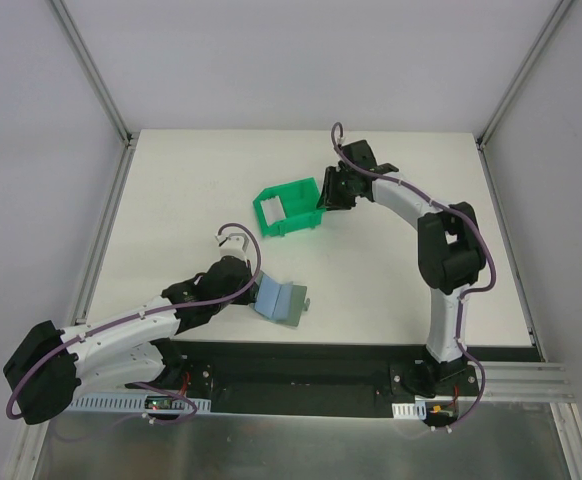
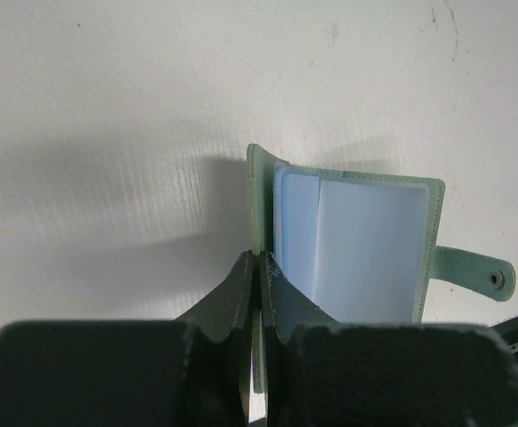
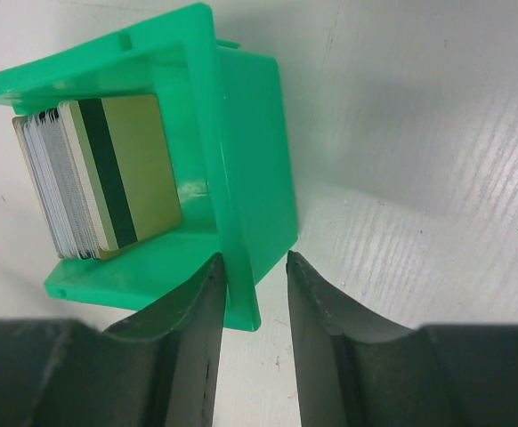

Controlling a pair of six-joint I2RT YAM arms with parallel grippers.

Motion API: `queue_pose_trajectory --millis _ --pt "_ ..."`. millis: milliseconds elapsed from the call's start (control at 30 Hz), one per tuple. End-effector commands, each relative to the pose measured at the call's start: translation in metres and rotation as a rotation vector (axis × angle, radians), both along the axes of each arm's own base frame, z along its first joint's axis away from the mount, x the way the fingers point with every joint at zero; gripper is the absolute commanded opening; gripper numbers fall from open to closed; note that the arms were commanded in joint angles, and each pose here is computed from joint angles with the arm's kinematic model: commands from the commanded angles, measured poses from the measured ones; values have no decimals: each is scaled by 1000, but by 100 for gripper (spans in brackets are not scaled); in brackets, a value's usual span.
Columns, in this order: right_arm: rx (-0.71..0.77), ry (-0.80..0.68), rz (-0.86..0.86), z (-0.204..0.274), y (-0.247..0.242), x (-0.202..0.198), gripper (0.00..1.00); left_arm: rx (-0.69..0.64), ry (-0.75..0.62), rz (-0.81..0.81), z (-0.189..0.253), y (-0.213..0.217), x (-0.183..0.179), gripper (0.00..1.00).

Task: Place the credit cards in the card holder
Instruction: Move the storage box to the center of the board.

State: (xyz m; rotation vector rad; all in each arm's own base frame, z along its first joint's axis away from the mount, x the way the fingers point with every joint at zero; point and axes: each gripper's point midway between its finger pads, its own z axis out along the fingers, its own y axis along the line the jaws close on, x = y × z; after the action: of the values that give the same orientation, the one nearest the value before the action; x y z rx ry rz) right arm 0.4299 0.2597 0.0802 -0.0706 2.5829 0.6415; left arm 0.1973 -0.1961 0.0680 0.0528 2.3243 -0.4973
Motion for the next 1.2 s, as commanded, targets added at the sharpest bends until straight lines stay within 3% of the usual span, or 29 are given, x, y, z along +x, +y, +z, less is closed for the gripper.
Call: queue_pose_trajectory --millis 0,767,1167 --pt "-33 -51 30 14 -5 2 33 -24 -15 5 13 -5 4 0" --pt "-137 -51 92 1 -20 -59 14 -35 0 -14 11 -7 -1 0" --pt "-147 -48 115 -4 -30 -97 14 -84 38 -32 9 -12 -10 0"
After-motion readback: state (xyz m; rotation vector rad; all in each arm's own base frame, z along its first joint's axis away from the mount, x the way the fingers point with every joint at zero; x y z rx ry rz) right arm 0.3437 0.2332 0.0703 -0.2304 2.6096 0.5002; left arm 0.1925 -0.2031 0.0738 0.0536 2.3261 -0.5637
